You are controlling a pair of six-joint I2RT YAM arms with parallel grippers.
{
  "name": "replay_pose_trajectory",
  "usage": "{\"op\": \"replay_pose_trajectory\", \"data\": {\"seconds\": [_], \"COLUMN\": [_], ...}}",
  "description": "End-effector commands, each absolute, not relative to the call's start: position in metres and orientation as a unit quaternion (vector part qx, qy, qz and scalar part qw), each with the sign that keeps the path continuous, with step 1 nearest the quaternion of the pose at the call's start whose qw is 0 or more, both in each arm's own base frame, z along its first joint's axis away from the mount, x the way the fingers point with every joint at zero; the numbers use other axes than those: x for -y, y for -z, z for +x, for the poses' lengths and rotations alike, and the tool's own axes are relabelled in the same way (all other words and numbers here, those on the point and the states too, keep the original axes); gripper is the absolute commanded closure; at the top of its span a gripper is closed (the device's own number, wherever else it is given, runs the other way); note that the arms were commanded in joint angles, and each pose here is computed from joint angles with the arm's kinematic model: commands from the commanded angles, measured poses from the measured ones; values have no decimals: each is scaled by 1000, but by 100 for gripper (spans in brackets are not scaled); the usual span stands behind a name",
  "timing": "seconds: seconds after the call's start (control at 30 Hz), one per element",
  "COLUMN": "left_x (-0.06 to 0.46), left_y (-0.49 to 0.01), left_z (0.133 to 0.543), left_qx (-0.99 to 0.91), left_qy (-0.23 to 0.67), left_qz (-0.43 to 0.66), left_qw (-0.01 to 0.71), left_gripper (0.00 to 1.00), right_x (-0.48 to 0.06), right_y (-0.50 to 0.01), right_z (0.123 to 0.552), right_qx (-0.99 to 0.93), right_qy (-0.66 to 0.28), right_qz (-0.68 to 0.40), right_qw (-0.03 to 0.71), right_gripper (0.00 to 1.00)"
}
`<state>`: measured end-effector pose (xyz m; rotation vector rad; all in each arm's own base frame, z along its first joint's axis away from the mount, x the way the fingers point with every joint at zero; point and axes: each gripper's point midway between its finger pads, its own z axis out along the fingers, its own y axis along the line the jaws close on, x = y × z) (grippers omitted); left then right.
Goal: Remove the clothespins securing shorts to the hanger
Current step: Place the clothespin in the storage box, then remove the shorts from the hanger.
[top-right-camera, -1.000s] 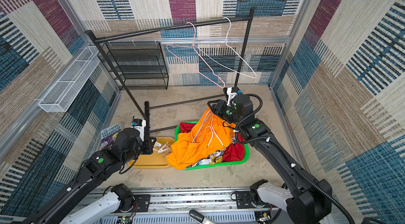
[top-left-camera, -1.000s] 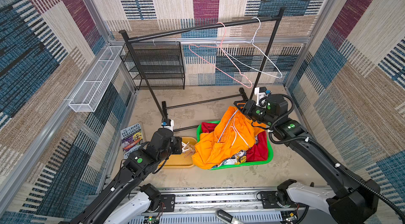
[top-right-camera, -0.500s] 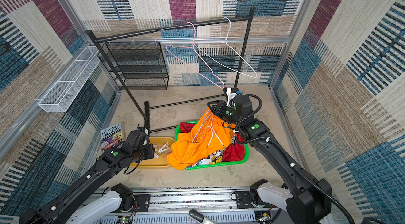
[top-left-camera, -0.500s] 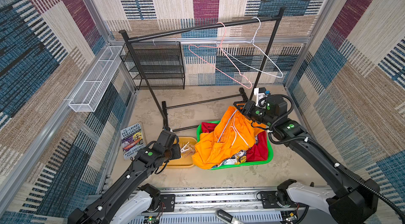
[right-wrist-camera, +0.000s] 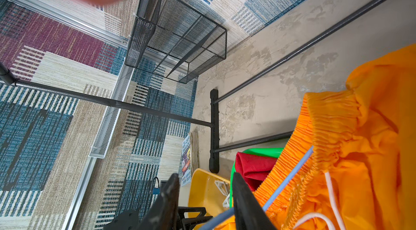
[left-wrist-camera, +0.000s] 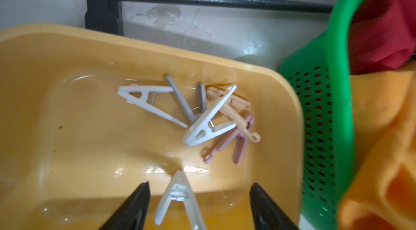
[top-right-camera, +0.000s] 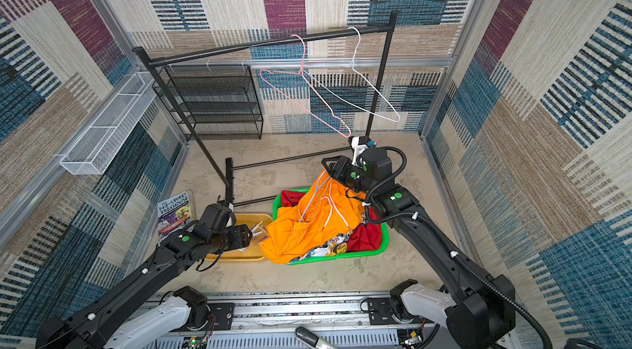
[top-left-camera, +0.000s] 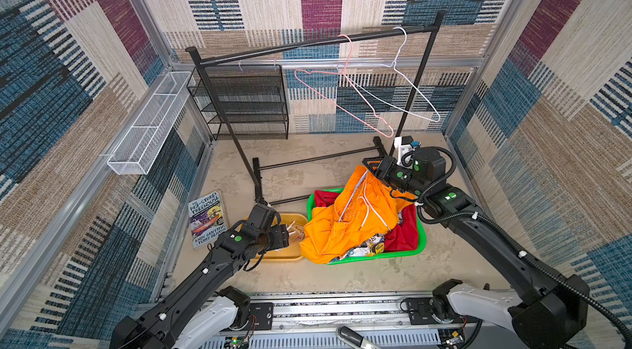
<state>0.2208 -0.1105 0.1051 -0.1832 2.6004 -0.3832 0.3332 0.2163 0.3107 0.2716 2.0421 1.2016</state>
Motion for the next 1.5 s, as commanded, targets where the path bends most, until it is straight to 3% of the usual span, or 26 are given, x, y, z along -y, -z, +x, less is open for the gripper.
{"op": "replay_pose_trajectory", "data": {"seconds": [0.0, 0.3, 0.83, 1.07, 1.17, 1.47], "left_x": [123, 155, 242, 277, 287, 314], "left_y": [-128, -173, -217, -224, -225, -213], "left_z": [231, 243, 211, 210, 220, 244], "left_qx": [-945, -926, -853, -829, -827, -830], "left_qy": [168, 214, 332, 332, 318, 270], "left_qz": [-38, 41, 214, 281, 294, 333], "left_qw": [278, 309, 342, 351, 358, 355], "left_gripper": [14, 11, 14, 15, 18, 38], "right_x": [-220, -219, -209, -212, -212, -211], "right_y": [-315, -311, -302, -301, -303, -305], "right_z": [334, 335, 329, 329, 328, 327], "right_qx": [-791, -793, -803, -804, -803, -803], "right_qy": [-473, -465, -442, -445, -446, -444], "right_qz": [94, 97, 105, 102, 99, 100], "right_qw": [377, 380, 387, 382, 383, 385], "right_gripper": [59, 59, 59, 59, 59, 59]}}
